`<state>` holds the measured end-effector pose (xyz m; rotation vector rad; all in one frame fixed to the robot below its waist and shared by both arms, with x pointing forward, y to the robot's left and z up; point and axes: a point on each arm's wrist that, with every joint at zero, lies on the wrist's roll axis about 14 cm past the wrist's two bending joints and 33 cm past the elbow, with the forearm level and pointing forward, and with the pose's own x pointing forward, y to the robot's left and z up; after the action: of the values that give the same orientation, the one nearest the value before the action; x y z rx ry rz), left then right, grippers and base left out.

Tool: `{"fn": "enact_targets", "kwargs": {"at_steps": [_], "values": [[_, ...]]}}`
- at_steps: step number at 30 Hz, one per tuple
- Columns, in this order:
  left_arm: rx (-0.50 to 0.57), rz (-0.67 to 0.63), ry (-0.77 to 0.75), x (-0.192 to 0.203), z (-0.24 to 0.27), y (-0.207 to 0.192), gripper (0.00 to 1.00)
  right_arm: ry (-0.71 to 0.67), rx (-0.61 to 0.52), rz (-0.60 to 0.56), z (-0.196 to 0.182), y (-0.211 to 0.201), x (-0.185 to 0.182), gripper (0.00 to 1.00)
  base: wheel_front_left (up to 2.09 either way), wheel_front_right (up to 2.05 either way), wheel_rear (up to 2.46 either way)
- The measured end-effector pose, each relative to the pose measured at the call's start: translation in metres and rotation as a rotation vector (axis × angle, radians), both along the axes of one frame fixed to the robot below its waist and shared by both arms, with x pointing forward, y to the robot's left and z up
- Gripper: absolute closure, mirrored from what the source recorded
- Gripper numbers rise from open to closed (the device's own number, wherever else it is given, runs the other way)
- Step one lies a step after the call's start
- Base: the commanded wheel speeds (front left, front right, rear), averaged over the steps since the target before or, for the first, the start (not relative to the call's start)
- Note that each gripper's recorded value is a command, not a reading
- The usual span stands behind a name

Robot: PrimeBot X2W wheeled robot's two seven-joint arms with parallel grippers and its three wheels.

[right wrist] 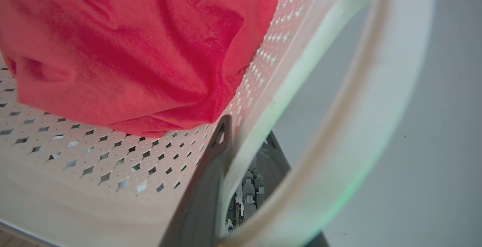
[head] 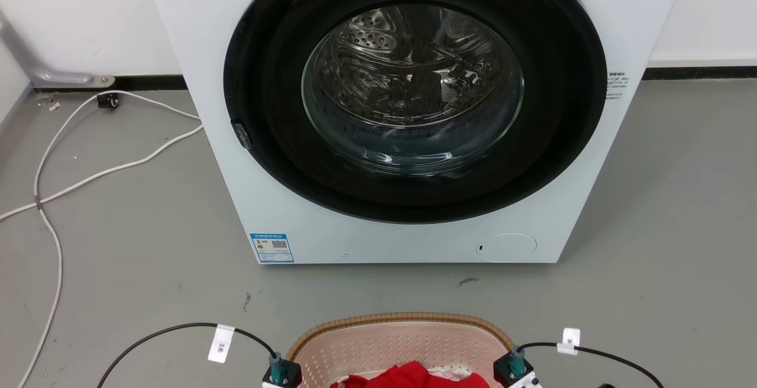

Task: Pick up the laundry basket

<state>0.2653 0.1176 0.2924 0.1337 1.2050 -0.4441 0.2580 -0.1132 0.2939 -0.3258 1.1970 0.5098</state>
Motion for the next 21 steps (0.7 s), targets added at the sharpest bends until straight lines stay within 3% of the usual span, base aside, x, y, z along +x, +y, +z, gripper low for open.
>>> {"fn": "enact_targets", "kwargs": {"at_steps": [21], "values": [[-0.002, 0.003, 0.003, -0.0009, -0.0011, 0.0003, 1.0, 0.005, -0.003, 0.006, -0.0009, 0.0005, -0.0006, 1.0, 0.0, 0.0, 0.0]]}}
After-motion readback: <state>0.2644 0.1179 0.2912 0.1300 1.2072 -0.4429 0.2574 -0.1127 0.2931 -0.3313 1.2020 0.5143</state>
